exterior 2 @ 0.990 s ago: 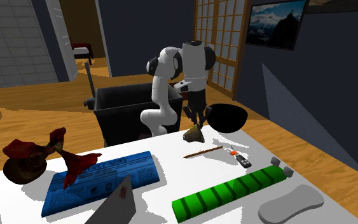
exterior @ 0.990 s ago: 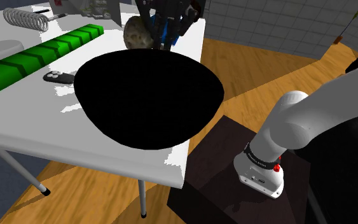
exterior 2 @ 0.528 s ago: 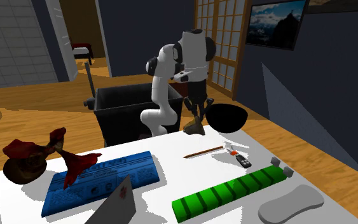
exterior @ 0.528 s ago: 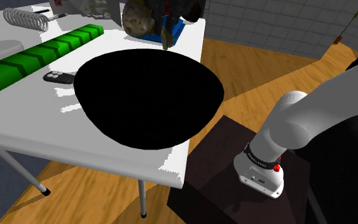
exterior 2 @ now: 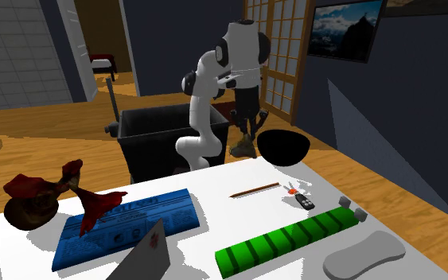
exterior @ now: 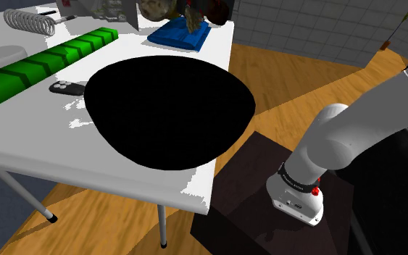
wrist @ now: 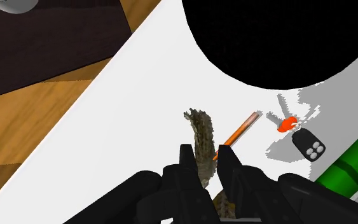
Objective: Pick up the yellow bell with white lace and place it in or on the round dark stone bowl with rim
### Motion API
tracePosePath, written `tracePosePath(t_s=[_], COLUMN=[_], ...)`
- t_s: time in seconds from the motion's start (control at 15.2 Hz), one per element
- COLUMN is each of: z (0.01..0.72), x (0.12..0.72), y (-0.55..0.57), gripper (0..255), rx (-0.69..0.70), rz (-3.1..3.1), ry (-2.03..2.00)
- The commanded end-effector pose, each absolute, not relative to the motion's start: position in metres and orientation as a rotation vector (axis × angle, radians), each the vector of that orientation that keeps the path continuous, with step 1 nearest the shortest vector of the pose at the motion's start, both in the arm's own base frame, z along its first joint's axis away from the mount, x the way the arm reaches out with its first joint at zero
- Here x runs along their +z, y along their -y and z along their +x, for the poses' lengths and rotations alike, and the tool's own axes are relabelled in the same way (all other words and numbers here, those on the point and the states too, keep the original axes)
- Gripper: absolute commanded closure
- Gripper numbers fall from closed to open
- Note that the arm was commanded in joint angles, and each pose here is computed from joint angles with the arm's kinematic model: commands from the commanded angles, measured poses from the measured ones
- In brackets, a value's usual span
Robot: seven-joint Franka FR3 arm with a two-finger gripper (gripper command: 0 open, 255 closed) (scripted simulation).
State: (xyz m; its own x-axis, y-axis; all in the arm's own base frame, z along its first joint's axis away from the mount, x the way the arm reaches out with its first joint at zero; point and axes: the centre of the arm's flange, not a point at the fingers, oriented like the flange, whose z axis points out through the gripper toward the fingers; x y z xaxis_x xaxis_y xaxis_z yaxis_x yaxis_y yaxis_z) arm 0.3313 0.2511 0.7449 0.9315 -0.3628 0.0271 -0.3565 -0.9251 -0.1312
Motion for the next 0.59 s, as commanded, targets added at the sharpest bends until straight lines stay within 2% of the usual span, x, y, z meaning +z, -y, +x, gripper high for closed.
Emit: tracePosePath(t_s=[0.0,0.53], z=[0.332,0.332], x=[0.755,0.794], y=[-0.251,-0.251], gripper=[255,255], rx=[-0.077,-0.077], rz=[-2.965,-2.965], ry=[-0.554,-0.554])
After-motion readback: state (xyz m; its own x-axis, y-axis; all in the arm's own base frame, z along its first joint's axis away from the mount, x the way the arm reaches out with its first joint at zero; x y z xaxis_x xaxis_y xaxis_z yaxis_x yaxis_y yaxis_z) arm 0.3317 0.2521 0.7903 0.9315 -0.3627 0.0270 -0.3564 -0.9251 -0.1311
